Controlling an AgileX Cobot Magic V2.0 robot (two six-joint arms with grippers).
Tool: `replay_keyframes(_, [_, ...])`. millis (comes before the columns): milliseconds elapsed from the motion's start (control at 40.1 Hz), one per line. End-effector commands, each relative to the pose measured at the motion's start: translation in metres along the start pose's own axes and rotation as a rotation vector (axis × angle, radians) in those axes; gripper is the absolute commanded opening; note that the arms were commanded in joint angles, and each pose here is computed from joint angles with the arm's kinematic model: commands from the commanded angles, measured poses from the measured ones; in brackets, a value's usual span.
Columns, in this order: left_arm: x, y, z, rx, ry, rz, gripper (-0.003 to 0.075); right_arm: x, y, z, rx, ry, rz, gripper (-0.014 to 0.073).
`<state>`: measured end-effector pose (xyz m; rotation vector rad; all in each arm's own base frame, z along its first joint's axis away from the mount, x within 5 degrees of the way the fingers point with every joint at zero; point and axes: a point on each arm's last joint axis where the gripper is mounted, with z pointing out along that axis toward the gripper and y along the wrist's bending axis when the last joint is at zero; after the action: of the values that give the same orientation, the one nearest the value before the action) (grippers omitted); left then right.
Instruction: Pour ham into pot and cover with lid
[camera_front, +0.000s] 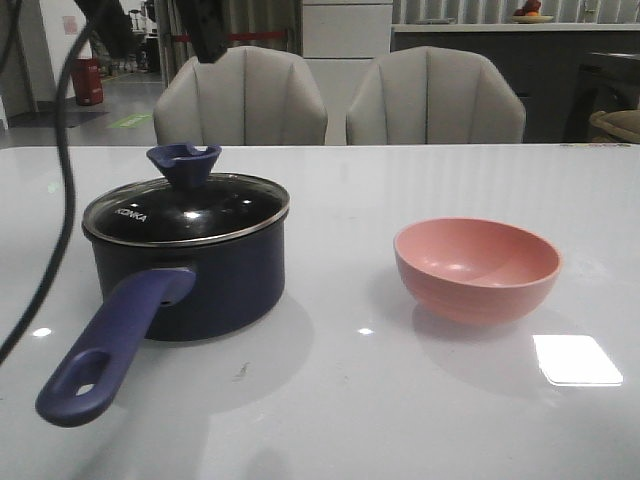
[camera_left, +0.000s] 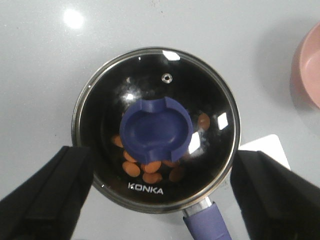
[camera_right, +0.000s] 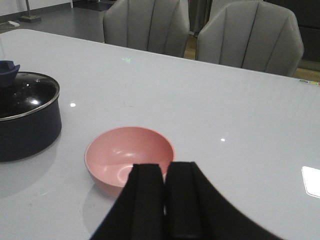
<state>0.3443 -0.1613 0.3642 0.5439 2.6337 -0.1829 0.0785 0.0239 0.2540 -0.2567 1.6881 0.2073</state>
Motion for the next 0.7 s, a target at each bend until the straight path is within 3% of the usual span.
replay_keyframes(0, [0.011, -0.003, -0.043, 0.009, -0.163, 0.009, 0.0584, -0.015, -0.002, -0.001, 0.024, -0.087, -0.005, 0.0148])
replay_keyframes(274, [0.071, -0.002, -0.072, 0.022, -0.36, 0.001, 0.0584, -0.015, -0.002, -0.001, 0.024, -0.087, -0.005, 0.0148])
replay_keyframes(673, [0.203, -0.001, -0.099, 0.1, -0.711, -0.065, 0.0584, -0.015, -0.002, -0.001, 0.024, -0.087, -0.005, 0.0148])
